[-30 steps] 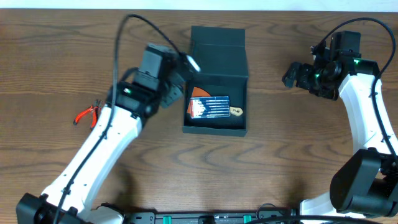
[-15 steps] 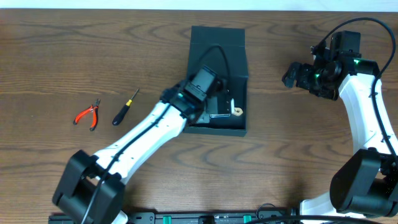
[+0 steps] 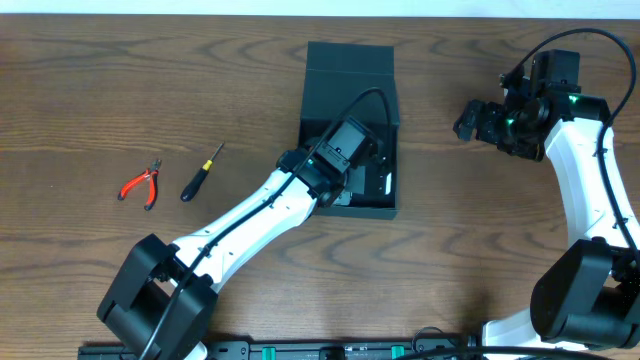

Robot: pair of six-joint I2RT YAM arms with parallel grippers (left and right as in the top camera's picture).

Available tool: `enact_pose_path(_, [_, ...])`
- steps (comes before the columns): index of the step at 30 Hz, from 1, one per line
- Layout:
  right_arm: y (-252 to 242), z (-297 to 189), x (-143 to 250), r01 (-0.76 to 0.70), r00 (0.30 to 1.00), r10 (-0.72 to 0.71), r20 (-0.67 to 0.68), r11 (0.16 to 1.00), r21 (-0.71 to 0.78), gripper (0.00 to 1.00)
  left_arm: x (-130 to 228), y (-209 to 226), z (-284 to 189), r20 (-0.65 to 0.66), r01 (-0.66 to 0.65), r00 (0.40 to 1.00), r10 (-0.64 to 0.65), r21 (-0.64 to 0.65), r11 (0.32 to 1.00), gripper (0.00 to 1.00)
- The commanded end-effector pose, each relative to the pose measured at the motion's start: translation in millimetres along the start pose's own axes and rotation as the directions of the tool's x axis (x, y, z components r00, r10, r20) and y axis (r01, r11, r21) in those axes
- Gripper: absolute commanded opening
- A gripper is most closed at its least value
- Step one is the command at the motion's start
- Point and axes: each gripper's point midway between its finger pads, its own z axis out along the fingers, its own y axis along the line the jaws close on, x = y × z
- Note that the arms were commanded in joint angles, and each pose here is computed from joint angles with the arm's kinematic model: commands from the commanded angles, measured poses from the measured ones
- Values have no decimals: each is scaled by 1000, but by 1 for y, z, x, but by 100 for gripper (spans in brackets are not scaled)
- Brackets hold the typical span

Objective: Pack container
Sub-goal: 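Carry the hammer into the black box and lower it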

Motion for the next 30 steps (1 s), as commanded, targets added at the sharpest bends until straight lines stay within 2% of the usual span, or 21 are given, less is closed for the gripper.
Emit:
enact_pose_path(1, [-2,1,1,-12,1000,12,-9,1000,-1,99,-5,6,-1,-4,-13,1000,13,-39,999,6])
enact_pose_path(20, [-2,1,7,-17,999,17,-33,1000,3,99,-33,4,3,56,-36,998,39,-67,997,6])
enact_pose_path(26, [-3,1,12,-17,999,17,-50,1000,6,99,-39,12,11,86,98,992,-90,-95,991,6])
enact_pose_path(30, [-4,0,15,3,998,-2,-64,1000,7,99,-38,12,13,80,114,991,-107,-94,989,6])
